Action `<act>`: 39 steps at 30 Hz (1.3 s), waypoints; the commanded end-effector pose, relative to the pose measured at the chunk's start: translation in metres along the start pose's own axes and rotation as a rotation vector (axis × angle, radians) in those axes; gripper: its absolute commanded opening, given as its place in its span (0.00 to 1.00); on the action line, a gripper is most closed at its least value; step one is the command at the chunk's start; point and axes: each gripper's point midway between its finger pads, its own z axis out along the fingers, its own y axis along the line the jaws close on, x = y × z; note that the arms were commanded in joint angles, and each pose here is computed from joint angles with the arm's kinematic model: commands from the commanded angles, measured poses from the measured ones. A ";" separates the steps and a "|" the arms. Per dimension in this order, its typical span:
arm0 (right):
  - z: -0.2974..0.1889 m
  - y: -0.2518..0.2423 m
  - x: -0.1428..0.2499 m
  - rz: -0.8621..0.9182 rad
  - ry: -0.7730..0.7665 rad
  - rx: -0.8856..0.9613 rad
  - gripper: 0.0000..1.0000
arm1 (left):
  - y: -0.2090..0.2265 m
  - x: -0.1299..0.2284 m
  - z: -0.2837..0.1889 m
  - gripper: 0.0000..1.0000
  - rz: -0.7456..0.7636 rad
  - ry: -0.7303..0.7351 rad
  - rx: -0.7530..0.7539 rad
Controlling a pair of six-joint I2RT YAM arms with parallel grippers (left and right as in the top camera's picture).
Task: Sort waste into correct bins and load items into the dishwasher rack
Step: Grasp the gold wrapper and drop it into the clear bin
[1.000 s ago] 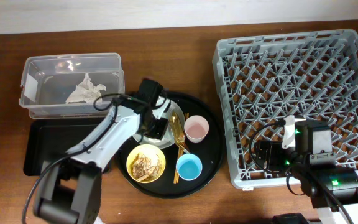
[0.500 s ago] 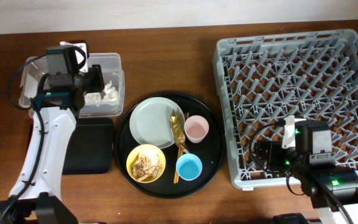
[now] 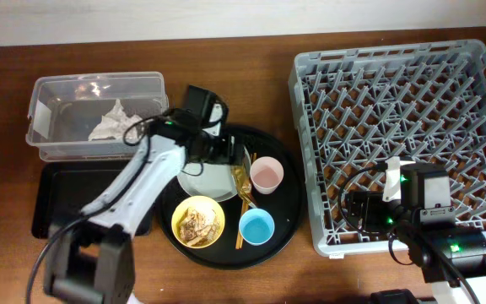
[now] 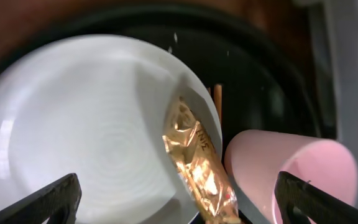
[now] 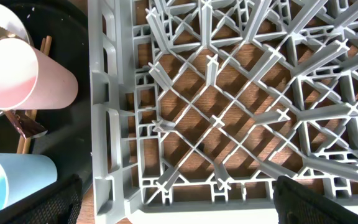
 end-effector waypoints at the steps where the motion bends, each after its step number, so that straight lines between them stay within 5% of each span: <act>1: -0.003 0.002 -0.004 0.006 -0.011 -0.006 0.99 | -0.013 0.015 0.034 0.99 -0.002 0.075 0.011; 3: -0.003 0.002 -0.004 0.006 -0.010 -0.006 0.99 | -0.018 0.025 0.054 0.92 0.015 0.119 0.007; 5: -0.003 0.002 -0.004 0.006 -0.010 -0.006 0.99 | -0.015 0.033 0.068 0.68 0.014 0.152 -0.002; 8: -0.003 0.002 -0.004 0.006 -0.010 -0.006 0.99 | -0.012 0.038 0.076 0.52 0.009 0.178 -0.011; 11: -0.003 0.002 -0.004 0.006 -0.010 -0.006 0.99 | -0.010 0.037 0.076 0.12 0.010 0.170 -0.021; 13: -0.003 0.002 -0.004 0.006 -0.010 -0.006 0.99 | -0.006 0.035 0.075 0.00 0.007 0.163 -0.033; 16: -0.003 0.002 -0.004 0.006 -0.010 -0.006 0.99 | 0.015 0.004 0.040 0.00 -0.050 0.055 -0.039; 20: -0.003 0.002 -0.004 0.006 -0.010 -0.006 0.99 | 0.065 -0.063 -0.066 0.00 -0.129 -0.278 -0.048; 23: -0.003 0.002 -0.004 0.006 -0.011 -0.006 0.99 | 0.136 -0.090 -0.126 0.00 -0.243 -0.483 -0.166; 25: -0.003 0.002 -0.004 0.006 -0.011 -0.006 0.99 | 0.183 -0.088 -0.135 0.02 -0.317 -0.512 -0.321; 28: -0.003 0.002 -0.004 0.006 -0.011 -0.006 0.99 | 0.214 -0.095 -0.140 0.18 -0.353 -0.563 -0.460; 29: -0.003 0.002 -0.004 0.006 -0.011 -0.006 0.99 | 0.219 -0.099 -0.142 0.29 -0.358 -0.582 -0.486; 30: -0.003 0.002 -0.004 0.006 -0.011 -0.006 0.99 | 0.223 -0.103 -0.142 0.53 -0.359 -0.600 -0.500; 32: -0.003 0.002 -0.004 0.006 -0.011 -0.006 0.99 | 0.224 -0.103 -0.139 0.72 -0.359 -0.596 -0.499; 36: -0.003 0.002 -0.004 0.006 -0.011 -0.006 0.99 | 0.209 -0.090 -0.128 0.71 -0.329 -0.516 -0.454; 39: -0.003 0.002 -0.004 0.006 -0.011 -0.006 0.99 | 0.140 -0.048 -0.102 0.74 -0.215 -0.302 -0.388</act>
